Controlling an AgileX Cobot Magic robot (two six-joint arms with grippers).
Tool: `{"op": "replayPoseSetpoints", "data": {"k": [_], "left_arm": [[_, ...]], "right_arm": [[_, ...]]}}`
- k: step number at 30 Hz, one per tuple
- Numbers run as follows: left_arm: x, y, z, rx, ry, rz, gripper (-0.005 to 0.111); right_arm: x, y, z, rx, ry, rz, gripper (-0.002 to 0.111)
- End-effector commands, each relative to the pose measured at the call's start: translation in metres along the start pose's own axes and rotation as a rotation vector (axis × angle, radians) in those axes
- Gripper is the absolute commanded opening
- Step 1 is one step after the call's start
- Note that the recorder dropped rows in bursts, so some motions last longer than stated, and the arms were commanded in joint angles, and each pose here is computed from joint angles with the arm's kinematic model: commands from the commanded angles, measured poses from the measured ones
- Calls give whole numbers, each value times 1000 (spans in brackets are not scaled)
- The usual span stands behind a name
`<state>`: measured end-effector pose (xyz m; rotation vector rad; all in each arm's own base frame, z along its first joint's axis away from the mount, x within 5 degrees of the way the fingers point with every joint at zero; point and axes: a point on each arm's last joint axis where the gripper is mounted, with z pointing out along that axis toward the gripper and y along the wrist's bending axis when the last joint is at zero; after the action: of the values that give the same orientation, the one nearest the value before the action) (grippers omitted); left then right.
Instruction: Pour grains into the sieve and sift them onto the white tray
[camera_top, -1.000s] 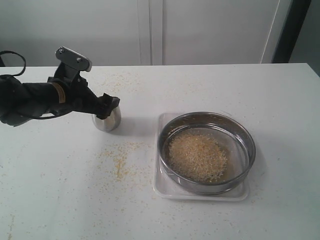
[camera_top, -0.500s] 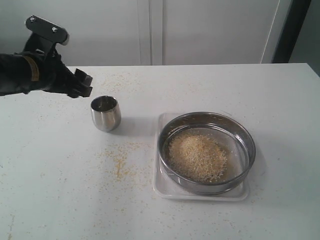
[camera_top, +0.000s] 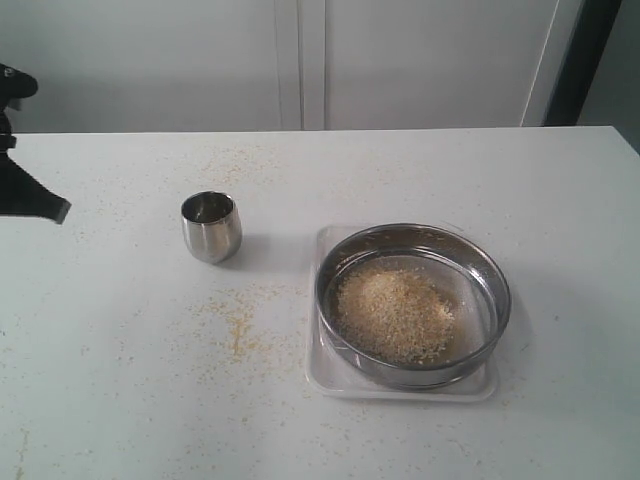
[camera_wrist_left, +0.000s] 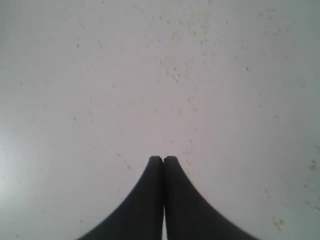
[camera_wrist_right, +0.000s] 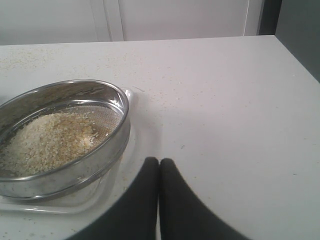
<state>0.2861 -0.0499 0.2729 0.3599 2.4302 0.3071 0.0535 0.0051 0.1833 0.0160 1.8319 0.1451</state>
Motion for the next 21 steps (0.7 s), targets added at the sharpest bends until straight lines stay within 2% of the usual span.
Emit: {"op": "replayPoseSetpoints", "data": {"k": [1, 4, 6, 8, 10, 12, 15, 21], "left_arm": [[17, 14, -2, 143, 112, -103, 0], [28, 29, 1, 199, 184, -172, 0], [34, 40, -1, 189, 213, -198, 0], [37, 48, -6, 171, 204, -229, 0], [34, 54, -19, 147, 140, -243, 0], [35, 54, -31, 137, 69, -254, 0], [57, 45, -43, 113, -88, -289, 0], [93, 33, -52, 96, -158, -300, 0]], "right_arm": [[1, 0, 0, -3, -3, -8, 0], [1, 0, 0, -3, -3, -8, 0], [1, 0, 0, -3, -3, -8, 0], [1, 0, 0, -3, -3, -8, 0], [1, 0, 0, -3, -3, -8, 0], [1, 0, 0, -3, -3, -8, 0], [1, 0, 0, -3, -3, -8, 0], [1, 0, 0, -3, -3, -8, 0]]}}
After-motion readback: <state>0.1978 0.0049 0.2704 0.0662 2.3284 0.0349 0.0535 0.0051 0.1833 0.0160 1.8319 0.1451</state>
